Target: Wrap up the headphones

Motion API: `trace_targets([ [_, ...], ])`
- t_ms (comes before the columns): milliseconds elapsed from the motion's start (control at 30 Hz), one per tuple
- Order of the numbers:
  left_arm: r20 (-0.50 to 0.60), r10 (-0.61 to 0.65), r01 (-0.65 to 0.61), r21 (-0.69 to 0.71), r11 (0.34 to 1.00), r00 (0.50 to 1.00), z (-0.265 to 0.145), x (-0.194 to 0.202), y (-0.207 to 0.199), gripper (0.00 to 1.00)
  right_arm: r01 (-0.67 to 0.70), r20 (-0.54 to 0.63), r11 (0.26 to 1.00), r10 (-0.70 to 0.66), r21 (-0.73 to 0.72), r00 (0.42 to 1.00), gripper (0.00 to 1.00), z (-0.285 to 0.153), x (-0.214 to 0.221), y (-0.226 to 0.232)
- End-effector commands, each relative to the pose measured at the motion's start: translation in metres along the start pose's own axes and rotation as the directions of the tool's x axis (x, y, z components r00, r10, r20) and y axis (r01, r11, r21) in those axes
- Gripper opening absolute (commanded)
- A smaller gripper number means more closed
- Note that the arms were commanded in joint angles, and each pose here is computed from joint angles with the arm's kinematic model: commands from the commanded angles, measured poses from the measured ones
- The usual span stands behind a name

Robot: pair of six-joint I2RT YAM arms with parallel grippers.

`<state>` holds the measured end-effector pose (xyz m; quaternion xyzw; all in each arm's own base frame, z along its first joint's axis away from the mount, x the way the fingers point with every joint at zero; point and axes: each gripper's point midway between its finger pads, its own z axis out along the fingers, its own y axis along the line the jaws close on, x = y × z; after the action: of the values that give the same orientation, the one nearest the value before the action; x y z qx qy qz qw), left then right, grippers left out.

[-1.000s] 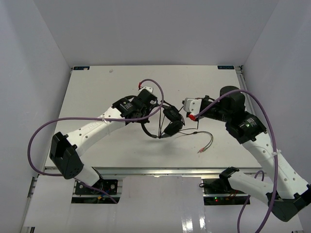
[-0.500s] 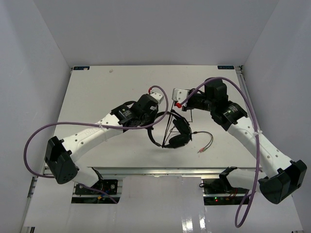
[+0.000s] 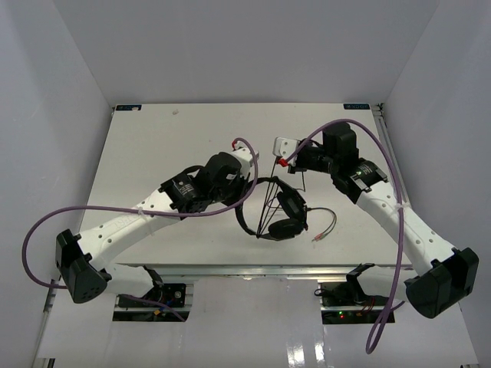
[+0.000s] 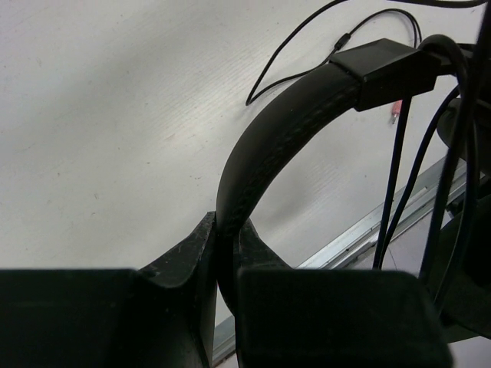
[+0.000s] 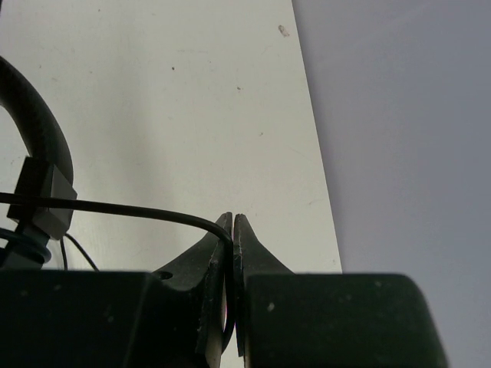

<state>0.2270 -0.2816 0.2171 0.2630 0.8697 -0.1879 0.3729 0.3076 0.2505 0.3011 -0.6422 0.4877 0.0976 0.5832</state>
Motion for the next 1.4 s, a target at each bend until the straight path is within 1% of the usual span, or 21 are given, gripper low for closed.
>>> trace_targets([
  [0, 0.053, 0.011, -0.016, 0.097, 0.995, 0.999, -0.021, -0.009, -0.017, 0.0, -0.014, 0.027, 0.997, 0.012, 0.078, 1.0, 0.08, -0.007, 0.003, -0.02],
  [200, 0.081, -0.003, -0.007, 0.118, 0.993, 0.997, -0.031, -0.017, -0.021, 0.0, -0.07, 0.036, 0.995, 0.068, 0.07, 0.997, 0.08, -0.014, 0.012, -0.016],
  [300, 0.092, -0.014, 0.002, 0.128, 0.992, 0.996, -0.035, -0.02, -0.023, 0.0, -0.103, 0.042, 0.994, 0.101, 0.047, 0.994, 0.08, -0.015, 0.018, -0.006],
  [500, 0.133, -0.039, 0.017, 0.165, 0.986, 0.99, -0.05, -0.037, -0.031, 0.0, -0.204, 0.087, 0.979, 0.206, -0.027, 0.975, 0.11, -0.018, 0.023, 0.013],
  [600, 0.157, -0.054, 0.025, 0.182, 0.983, 0.986, -0.06, -0.048, -0.036, 0.0, -0.275, 0.135, 0.956, 0.288, -0.105, 0.948, 0.12, -0.019, 0.017, 0.026],
  [667, 0.164, -0.061, 0.03, 0.188, 0.982, 0.985, -0.064, -0.055, -0.038, 0.0, -0.303, 0.147, 0.943, 0.322, -0.138, 0.935, 0.12, -0.019, 0.016, 0.033],
  [833, 0.183, -0.081, 0.044, 0.195, 0.98, 0.98, -0.076, -0.07, -0.043, 0.0, -0.389, 0.195, 0.88, 0.447, -0.274, 0.873, 0.15, -0.018, 0.011, 0.063],
  [1000, 0.182, -0.088, 0.052, 0.195, 0.98, 0.979, -0.083, -0.078, -0.046, 0.0, -0.421, 0.27, 0.834, 0.523, -0.356, 0.808, 0.19, -0.015, 0.002, 0.076],
  [1033, 0.18, -0.088, 0.053, 0.192, 0.98, 0.98, -0.083, -0.08, -0.047, 0.0, -0.438, 0.272, 0.817, 0.549, -0.374, 0.791, 0.21, -0.014, 0.002, 0.08],
  [1067, 0.176, -0.088, 0.054, 0.189, 0.98, 0.98, -0.084, -0.08, -0.047, 0.0, -0.482, 0.255, 0.779, 0.601, -0.401, 0.758, 0.22, -0.012, 0.004, 0.087],
  [1100, 0.171, -0.088, 0.056, 0.185, 0.981, 0.981, -0.084, -0.081, -0.047, 0.0, -0.468, 0.283, 0.785, 0.594, -0.405, 0.753, 0.24, -0.011, 0.001, 0.085],
  [1133, 0.169, -0.089, 0.058, 0.182, 0.982, 0.982, -0.085, -0.083, -0.048, 0.0, -0.474, 0.291, 0.777, 0.607, -0.415, 0.74, 0.25, -0.01, 0.0, 0.086],
  [1167, 0.17, -0.091, 0.06, 0.179, 0.982, 0.981, -0.085, -0.086, -0.048, 0.0, -0.495, 0.282, 0.756, 0.632, -0.429, 0.722, 0.27, -0.008, 0.001, 0.089],
  [1233, 0.168, -0.095, 0.066, 0.172, 0.983, 0.981, -0.086, -0.089, -0.048, 0.0, -0.49, 0.296, 0.752, 0.638, -0.441, 0.711, 0.28, -0.005, 0.003, 0.093],
  [1367, 0.194, -0.12, 0.089, 0.163, 0.983, 0.974, -0.091, -0.106, -0.049, 0.0, -0.517, 0.286, 0.706, 0.686, -0.484, 0.669, 0.3, 0.003, 0.008, 0.107],
])
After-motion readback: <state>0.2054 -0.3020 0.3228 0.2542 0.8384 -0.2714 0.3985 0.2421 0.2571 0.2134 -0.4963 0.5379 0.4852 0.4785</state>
